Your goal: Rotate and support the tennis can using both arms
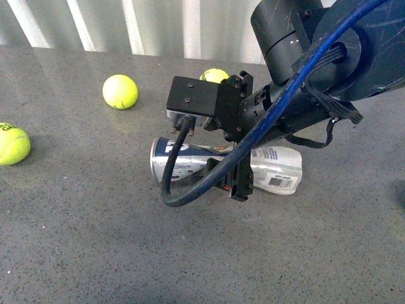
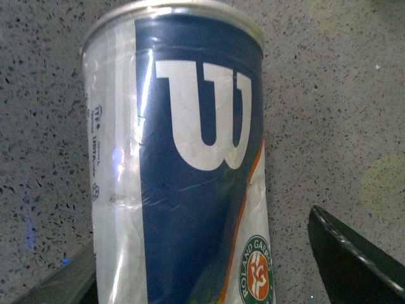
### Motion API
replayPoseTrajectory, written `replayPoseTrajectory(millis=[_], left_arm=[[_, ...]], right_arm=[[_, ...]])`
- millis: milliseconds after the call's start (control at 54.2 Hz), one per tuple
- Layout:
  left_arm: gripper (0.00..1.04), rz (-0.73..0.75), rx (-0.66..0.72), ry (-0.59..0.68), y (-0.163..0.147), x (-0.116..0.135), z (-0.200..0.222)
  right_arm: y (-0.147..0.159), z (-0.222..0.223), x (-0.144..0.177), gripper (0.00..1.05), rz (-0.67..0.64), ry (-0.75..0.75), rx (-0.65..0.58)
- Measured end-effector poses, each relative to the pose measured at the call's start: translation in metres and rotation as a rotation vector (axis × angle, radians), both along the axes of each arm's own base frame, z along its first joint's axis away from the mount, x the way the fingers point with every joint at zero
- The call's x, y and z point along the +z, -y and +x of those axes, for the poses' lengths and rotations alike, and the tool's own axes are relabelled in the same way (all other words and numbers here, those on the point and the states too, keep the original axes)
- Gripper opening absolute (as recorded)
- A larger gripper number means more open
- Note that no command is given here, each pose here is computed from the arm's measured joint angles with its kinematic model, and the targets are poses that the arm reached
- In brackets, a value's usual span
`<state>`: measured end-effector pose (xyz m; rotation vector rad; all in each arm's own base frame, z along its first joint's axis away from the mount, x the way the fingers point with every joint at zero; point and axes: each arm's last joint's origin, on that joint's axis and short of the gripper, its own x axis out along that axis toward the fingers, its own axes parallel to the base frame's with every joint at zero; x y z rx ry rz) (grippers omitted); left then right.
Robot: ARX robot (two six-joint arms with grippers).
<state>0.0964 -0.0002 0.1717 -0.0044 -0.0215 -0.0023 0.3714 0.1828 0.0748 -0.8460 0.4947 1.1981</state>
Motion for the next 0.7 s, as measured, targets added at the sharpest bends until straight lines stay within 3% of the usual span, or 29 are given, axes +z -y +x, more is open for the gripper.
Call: replayPoseTrajectory(millis=[74, 443, 701], left_arm=[[0.98, 0.0, 0.0, 0.0, 0.0, 0.0, 0.0], [0.98, 0.0, 0.0, 0.0, 0.0, 0.0, 0.0], [0.98, 0.0, 0.0, 0.0, 0.0, 0.0, 0.0]], right_arm=[[-0.001, -0.002, 0.007, 1.0, 0.012, 0.01, -0.005], [0.003, -0.013, 0.021, 0.98, 0.054, 0.015, -0.02], [0.012, -0.023, 0.053, 0.98, 0.181, 0.03, -0.075]])
